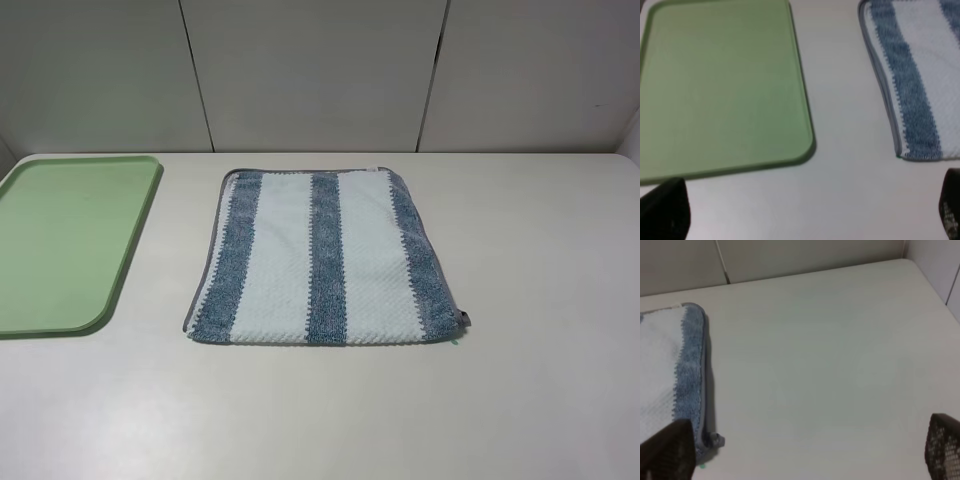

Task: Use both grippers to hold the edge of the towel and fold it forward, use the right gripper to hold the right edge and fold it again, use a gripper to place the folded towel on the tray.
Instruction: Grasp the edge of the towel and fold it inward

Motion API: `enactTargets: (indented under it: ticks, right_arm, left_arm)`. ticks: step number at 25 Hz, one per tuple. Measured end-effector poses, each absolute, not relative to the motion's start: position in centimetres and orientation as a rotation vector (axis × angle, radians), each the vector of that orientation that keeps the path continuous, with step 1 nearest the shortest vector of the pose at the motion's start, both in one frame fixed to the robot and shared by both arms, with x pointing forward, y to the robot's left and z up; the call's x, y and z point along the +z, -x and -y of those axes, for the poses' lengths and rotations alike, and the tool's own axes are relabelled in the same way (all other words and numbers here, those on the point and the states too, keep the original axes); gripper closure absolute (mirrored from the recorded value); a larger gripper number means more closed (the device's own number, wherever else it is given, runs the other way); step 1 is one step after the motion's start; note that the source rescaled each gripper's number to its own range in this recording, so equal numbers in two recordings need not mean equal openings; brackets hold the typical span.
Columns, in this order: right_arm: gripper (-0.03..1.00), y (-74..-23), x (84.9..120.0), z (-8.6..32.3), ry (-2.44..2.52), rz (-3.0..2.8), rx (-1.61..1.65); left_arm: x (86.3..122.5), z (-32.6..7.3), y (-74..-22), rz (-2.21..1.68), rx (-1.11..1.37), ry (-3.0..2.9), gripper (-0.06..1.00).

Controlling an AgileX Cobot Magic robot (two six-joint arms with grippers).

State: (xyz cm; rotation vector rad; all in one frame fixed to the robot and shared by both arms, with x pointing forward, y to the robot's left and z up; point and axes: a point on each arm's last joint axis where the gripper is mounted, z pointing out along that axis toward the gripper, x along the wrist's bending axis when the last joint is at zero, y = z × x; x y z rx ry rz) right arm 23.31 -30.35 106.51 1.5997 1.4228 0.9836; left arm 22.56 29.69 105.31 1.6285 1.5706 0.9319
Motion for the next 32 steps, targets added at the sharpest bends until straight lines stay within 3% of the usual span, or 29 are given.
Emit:
enactTargets:
  ticks: [8,21,32]
  right_arm:
    - [-0.03,-26.6,109.0,30.3,-1.651,-1.479,0.931]
    - [-0.03,-34.6,113.0,30.1,-1.791,-1.638,0.779]
    - [-0.03,-42.6,113.3,30.1,-1.749,-1.835,0.616]
  left_arm:
    - [108.1,-29.8,-25.0,-1.616,0.885,-1.668,-0.05]
    - [113.2,-30.3,-35.8,-1.622,0.827,-1.833,-0.04]
    - [113.4,-24.8,-45.1,-1.255,0.813,-2.244,-0.04]
